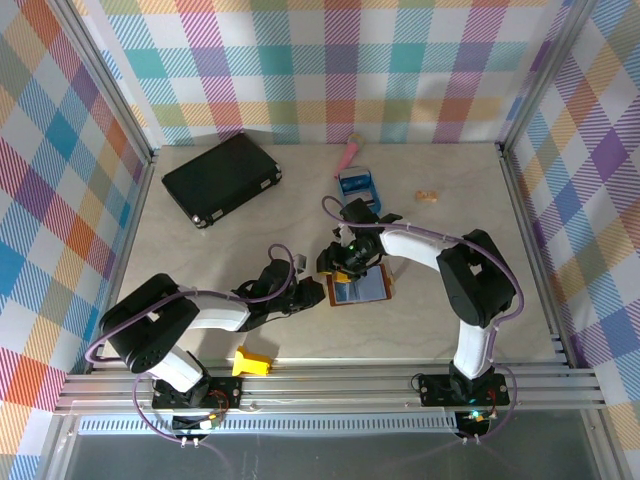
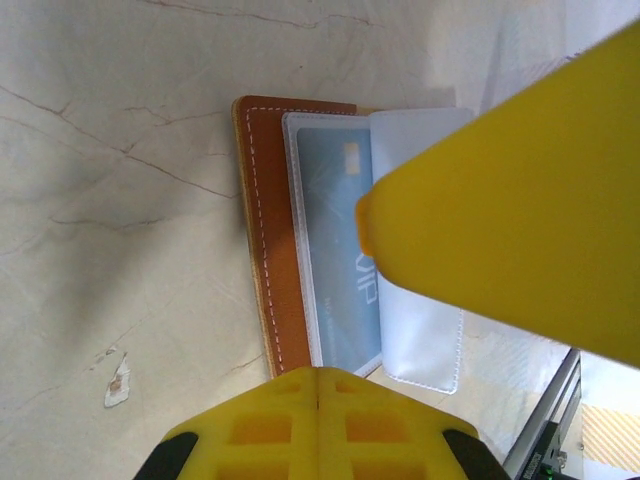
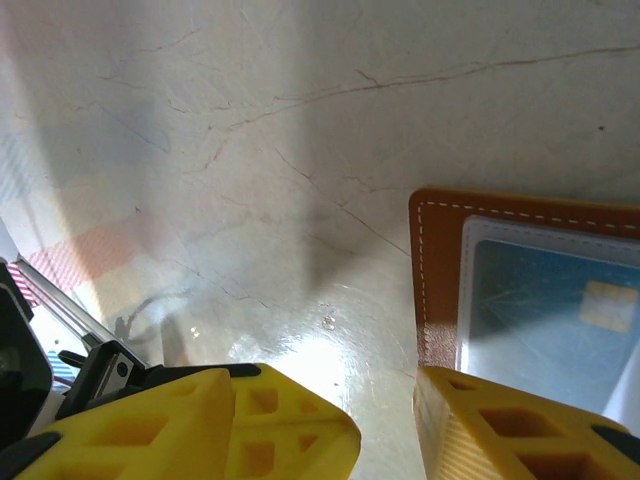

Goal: Put the credit cards into the card holder

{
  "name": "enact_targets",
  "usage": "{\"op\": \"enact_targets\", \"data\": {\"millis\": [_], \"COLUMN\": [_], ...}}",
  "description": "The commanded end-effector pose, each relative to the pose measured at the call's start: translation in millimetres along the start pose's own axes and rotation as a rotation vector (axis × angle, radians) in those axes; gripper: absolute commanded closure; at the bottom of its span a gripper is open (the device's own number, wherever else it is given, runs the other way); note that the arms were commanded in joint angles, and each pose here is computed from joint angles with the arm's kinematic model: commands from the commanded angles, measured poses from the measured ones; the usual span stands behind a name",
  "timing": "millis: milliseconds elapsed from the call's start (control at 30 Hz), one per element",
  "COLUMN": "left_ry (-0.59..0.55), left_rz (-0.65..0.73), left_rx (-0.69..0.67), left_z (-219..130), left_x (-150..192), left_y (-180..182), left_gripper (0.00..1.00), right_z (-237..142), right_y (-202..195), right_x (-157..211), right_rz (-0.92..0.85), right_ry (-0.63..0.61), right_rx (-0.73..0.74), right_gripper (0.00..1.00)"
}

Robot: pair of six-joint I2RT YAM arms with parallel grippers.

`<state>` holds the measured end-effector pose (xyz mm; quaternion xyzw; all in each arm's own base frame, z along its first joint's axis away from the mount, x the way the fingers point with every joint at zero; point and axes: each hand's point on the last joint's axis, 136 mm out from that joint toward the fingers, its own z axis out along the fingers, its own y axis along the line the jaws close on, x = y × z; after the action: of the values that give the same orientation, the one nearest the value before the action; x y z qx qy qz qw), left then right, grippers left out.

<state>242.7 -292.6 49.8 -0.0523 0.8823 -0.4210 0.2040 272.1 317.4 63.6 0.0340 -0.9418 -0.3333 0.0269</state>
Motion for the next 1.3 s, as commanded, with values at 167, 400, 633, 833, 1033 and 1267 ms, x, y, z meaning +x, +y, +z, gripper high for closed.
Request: {"op": "enact_targets", "data": {"millis": [167, 400, 633, 833, 1033, 1267], "left_ry": [-0.025, -0.035, -0.046, -0.015, -0.059, -0.185], "left_rz": [0.014, 0.018, 0.043, 0.14, 0.273, 0.527], "left_rx": [-0.014, -0.035, -0.049, -0.037, 0.009, 0.044], "left_z": [-11.7, -20.7, -27.1, -25.2, -31.9, -57.0], "left_x": [0.8, 1.4, 0.6, -1.2, -17.2, -37.8], "left_y": [1.5, 5.2, 6.6, -6.8, -33.3, -59.2], "left_gripper": [1.0, 1.0, 1.0, 1.0, 0.99, 0.82], "right_z": [5.2, 13.8, -15.0, -94.0, -190.3, -226.6], "right_y": [19.4, 34.3, 70.2, 70.0, 11.9, -17.1], "right_x": [-9.0, -14.8, -29.8, -43.7, -52.3, -42.6], "right_rz": [0.011, 0.022, -0.104, -0.218, -0.35, -0.887], "right_ry": [-0.011, -0.018, -0.131, -0.35, -0.66, -0.765], "right_rx": [-0.082, -0.16, -0.231, -0.26, -0.168, 0.162], "right_gripper": [0.5, 0.51, 0.5, 0.47, 0.44, 0.4]}}
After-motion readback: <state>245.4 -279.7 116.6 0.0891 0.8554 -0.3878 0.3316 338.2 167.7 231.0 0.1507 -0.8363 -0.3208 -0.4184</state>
